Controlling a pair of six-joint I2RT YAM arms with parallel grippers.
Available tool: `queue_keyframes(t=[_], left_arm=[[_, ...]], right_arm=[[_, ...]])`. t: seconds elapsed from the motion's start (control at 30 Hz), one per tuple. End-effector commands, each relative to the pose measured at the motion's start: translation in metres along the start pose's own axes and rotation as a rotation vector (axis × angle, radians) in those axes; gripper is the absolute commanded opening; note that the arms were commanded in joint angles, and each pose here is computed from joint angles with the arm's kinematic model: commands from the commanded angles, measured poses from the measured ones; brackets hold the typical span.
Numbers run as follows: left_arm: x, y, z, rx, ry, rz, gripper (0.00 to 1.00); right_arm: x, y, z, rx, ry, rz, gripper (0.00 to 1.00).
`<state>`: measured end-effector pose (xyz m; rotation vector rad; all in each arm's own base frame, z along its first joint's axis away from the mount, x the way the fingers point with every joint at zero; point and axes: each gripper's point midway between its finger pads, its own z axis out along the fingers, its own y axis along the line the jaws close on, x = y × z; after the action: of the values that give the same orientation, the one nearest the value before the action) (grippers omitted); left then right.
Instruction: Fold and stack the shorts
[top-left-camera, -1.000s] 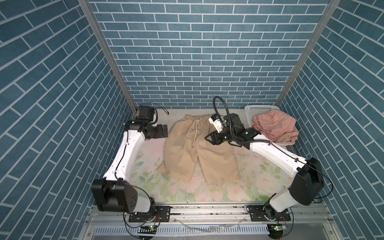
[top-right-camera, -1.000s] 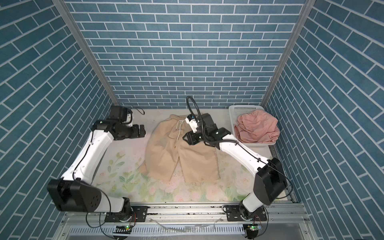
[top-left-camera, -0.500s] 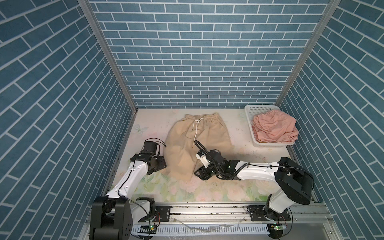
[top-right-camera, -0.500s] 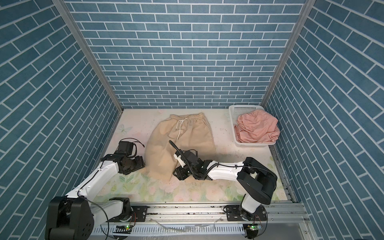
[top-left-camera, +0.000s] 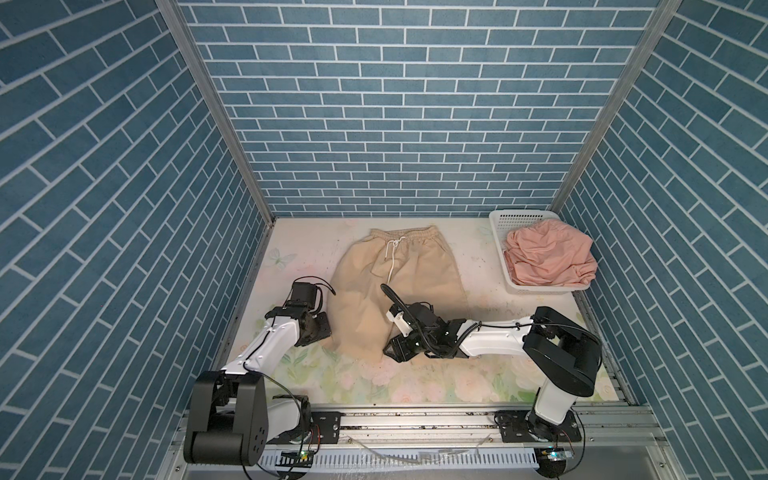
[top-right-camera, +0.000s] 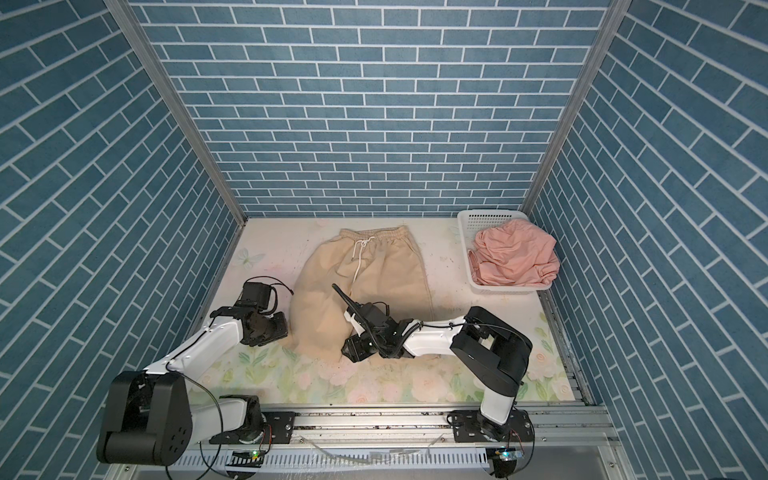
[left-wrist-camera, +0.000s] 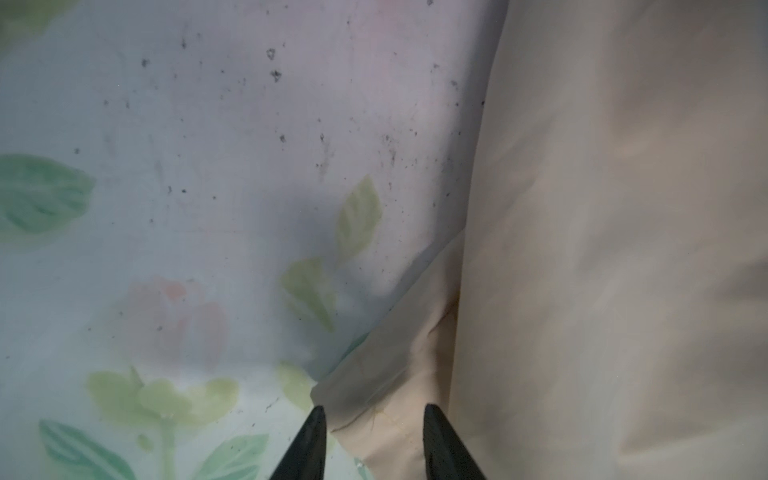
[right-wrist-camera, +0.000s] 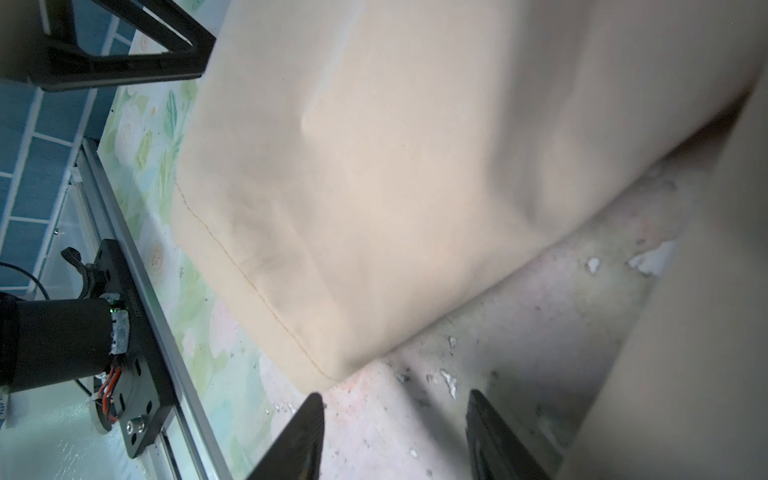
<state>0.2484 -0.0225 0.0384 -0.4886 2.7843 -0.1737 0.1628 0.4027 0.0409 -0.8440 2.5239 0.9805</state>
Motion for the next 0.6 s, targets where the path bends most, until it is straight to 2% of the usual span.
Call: queue_keyframes(t=[0.0,0.07,0.13,0.2,0.3,0.37,0.4,0.47,0.5,0.57], left_arm=[[-0.008,-0.001,-0.001,-0.005,-0.005,0.012,0.45],[-0.006,0.009,0.001,-0.065,0.008,0.008,0.54],[-0.007,0.007,0.004,-0.063,0.02,0.01,0.63],[-0.005,0.009,0.009,-0.078,0.048,0.004,0.63],[0.004,0.009,0.019,-0.074,0.094,0.001,0.51],[0.012,0.007,0.026,-0.046,0.12,-0.009,0.33],[0.013,0.006,0.025,-0.042,0.124,-0.015,0.23],[0.017,0.002,0.022,-0.015,0.134,-0.029,0.04],[0.02,0.0,0.02,0.001,0.139,-0.038,0.0],[0.032,-0.007,0.015,0.063,0.156,-0.064,0.0]], right_arm=[[-0.001,0.005,0.01,-0.013,0.03,0.037,0.56],[0.001,0.0,0.015,0.016,0.055,0.049,0.56],[0.004,-0.004,0.019,0.035,0.071,0.055,0.56],[0.006,-0.007,0.024,0.048,0.078,0.068,0.56],[0.008,-0.011,0.032,0.073,0.107,0.073,0.55],[0.009,-0.011,0.035,0.084,0.121,0.075,0.49],[0.009,-0.012,0.035,0.091,0.123,0.073,0.45],[0.008,-0.014,0.032,0.112,0.126,0.071,0.29],[0.007,-0.014,0.029,0.117,0.131,0.07,0.21],[0.004,-0.012,0.018,0.144,0.148,0.052,0.09]])
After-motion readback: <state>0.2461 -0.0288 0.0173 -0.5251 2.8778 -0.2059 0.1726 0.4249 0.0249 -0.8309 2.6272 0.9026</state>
